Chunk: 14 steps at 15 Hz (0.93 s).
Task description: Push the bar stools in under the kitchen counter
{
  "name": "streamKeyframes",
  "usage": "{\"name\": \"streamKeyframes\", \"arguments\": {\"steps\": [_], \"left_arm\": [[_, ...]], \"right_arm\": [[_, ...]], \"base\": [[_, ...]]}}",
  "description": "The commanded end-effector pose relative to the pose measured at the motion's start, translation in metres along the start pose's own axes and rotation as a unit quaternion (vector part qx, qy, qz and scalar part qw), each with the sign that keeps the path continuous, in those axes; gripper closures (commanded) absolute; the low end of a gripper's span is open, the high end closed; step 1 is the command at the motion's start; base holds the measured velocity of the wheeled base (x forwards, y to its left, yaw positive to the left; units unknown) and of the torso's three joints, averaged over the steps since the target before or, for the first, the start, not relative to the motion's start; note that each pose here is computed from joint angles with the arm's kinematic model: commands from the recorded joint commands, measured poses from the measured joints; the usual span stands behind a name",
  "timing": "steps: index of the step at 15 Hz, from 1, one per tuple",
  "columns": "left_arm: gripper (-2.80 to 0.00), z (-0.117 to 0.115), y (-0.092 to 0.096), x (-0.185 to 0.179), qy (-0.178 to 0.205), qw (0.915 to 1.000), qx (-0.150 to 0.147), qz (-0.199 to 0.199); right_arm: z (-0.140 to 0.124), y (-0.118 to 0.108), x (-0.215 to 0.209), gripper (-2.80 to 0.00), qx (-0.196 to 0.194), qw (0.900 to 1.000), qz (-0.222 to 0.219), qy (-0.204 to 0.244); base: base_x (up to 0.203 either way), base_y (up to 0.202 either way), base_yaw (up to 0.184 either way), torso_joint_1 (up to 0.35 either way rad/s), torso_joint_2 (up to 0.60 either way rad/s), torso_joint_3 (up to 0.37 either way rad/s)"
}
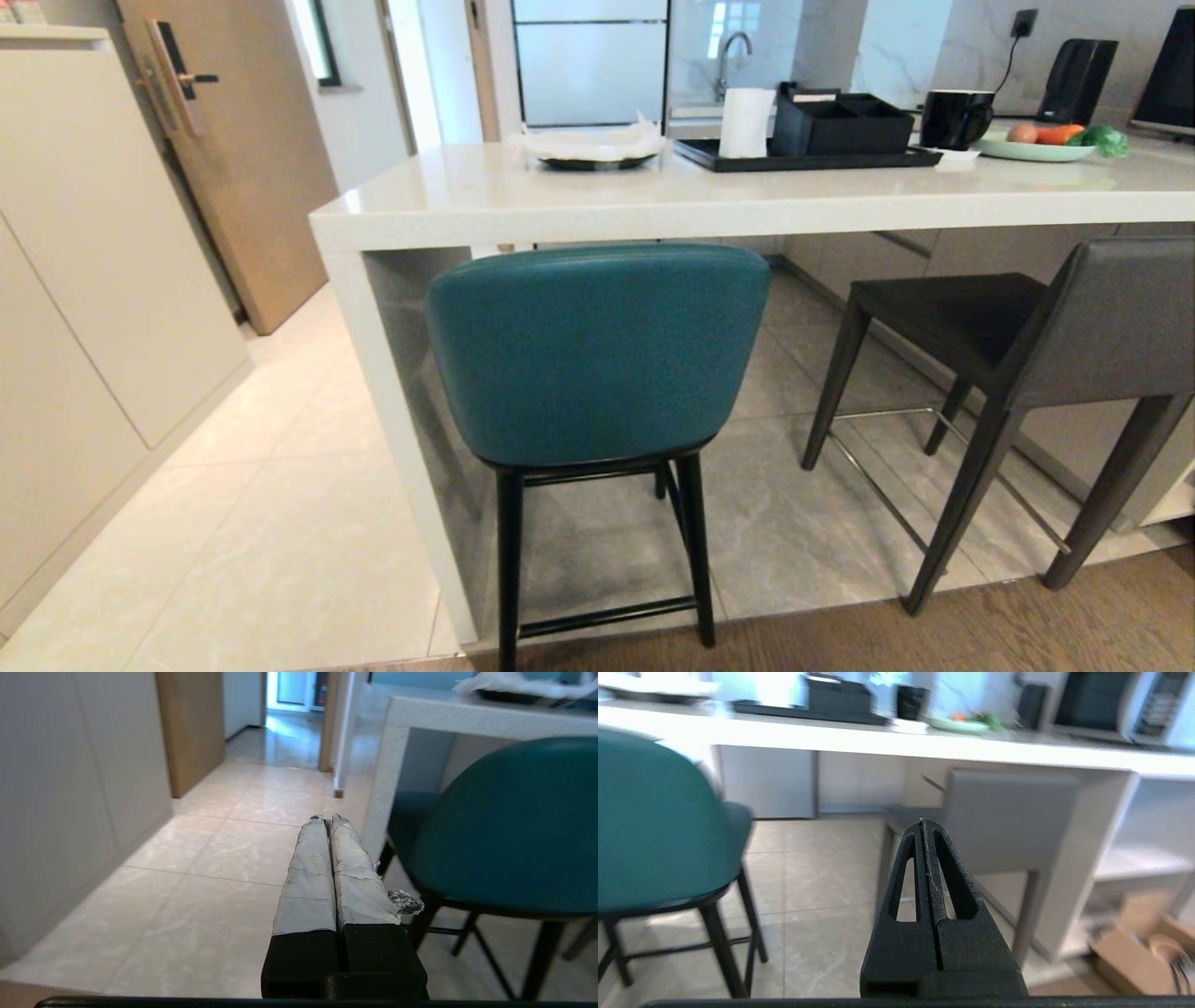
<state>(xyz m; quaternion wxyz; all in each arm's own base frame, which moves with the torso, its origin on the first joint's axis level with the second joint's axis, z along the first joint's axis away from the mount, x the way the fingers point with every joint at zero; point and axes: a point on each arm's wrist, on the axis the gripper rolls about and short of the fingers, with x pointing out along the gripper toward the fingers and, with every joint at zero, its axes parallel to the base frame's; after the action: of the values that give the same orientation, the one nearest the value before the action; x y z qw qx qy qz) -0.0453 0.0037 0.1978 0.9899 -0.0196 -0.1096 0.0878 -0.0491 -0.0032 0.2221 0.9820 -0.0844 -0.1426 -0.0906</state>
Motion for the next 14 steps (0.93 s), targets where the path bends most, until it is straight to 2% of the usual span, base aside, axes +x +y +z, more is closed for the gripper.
{"name": "streamKeyframes", "arguments": {"steps": [1,3,4,6,9,12,14], "left_arm": [[0.00,-0.011,0.003,-0.013,-0.020,0.9997,0.011,0.009],[0.00,-0.020,0.004,-0.018,-0.027,0.9994,0.021,0.003],[0.00,-0.033,0.004,-0.021,-0.026,0.9992,0.030,-0.007],[0.00,-0.060,0.003,-0.015,0.001,0.9988,0.043,-0.023],[0.00,-0.098,0.002,-0.005,0.037,0.9975,0.053,-0.029],[0.00,-0.108,0.001,-0.003,0.039,0.9974,0.043,-0.042],[0.00,-0.113,0.000,-0.003,0.050,0.9953,0.041,-0.072]], "right_arm": [[-0.005,-0.002,-0.022,0.00,-0.002,0.999,0.012,-0.032],[-0.017,-0.001,-0.035,0.00,-0.005,0.999,0.016,-0.027],[-0.030,0.000,-0.042,0.00,-0.008,1.000,0.016,-0.013],[-0.044,0.002,-0.040,0.00,-0.003,1.000,0.008,0.018],[-0.072,0.010,-0.030,0.00,-0.006,0.998,0.035,0.057],[-0.108,0.019,-0.021,0.00,-0.010,0.995,0.046,0.090],[-0.133,0.025,-0.016,0.00,-0.017,0.994,0.050,0.094]], "base": [[0.000,0.000,0.000,0.000,0.00,0.000],[0.000,0.000,0.000,0.000,0.00,0.000],[0.000,0.000,0.000,0.000,0.00,0.000],[0.000,0.000,0.000,0.000,0.00,0.000],[0.000,0.000,0.000,0.000,0.00,0.000],[0.000,0.000,0.000,0.000,0.00,0.000],[0.000,0.000,0.000,0.000,0.00,0.000]]}}
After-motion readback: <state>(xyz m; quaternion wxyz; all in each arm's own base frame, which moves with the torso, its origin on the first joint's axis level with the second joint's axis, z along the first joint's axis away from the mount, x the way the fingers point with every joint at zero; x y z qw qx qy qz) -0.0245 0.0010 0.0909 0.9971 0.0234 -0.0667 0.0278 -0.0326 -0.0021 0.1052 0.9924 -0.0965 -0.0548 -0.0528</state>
